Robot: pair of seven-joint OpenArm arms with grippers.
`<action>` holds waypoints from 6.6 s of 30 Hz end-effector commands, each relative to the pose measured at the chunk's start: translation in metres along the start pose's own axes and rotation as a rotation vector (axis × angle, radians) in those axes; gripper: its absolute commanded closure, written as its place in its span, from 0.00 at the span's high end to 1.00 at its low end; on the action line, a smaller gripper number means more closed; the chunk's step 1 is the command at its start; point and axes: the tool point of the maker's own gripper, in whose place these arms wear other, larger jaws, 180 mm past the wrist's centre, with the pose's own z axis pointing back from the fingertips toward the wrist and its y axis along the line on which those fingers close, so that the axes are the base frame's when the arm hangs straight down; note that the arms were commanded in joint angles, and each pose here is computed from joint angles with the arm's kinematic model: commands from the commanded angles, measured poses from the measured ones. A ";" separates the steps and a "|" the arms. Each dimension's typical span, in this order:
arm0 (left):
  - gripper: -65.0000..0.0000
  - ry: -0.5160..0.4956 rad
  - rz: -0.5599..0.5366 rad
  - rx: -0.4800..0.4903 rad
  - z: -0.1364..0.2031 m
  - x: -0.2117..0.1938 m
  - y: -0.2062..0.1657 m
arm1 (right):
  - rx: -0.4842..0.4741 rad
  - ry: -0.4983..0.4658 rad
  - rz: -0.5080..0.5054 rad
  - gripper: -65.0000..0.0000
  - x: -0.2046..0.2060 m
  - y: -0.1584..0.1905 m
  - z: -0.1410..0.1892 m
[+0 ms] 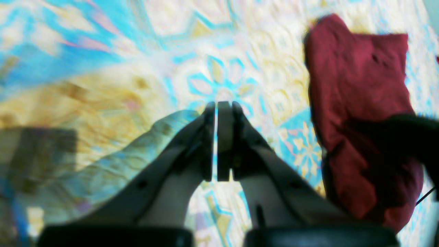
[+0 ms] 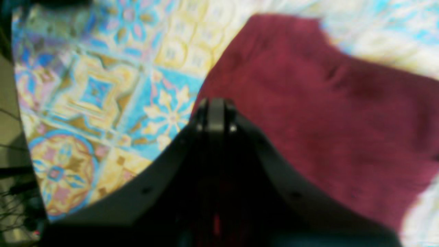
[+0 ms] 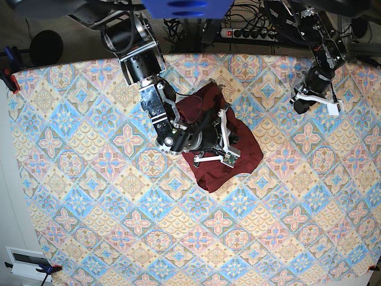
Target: Layout the t-shirt on the table in an organized manner, then fold the t-shirt properly
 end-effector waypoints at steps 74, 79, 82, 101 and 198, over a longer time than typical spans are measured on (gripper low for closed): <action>0.00 -0.050 -0.034 -0.091 -0.011 0.022 -0.034 | -0.554 0.017 -0.433 0.00 -0.187 -0.118 0.203; 0.00 -0.051 -0.032 -0.093 -0.012 0.022 -0.034 | -0.481 0.054 -0.437 0.00 -0.195 -0.100 0.180; 0.00 -0.051 -0.030 -0.094 -0.012 0.022 -0.035 | -0.441 0.070 -0.428 0.00 -0.195 -0.092 0.168; 0.00 -0.044 -0.035 -0.101 -0.013 0.020 -0.038 | -0.726 -0.029 -0.378 0.00 -0.176 -0.119 0.265; 0.00 0.704 -0.322 0.357 0.088 -0.328 0.193 | -0.338 0.556 -1.135 0.00 -0.501 0.168 0.210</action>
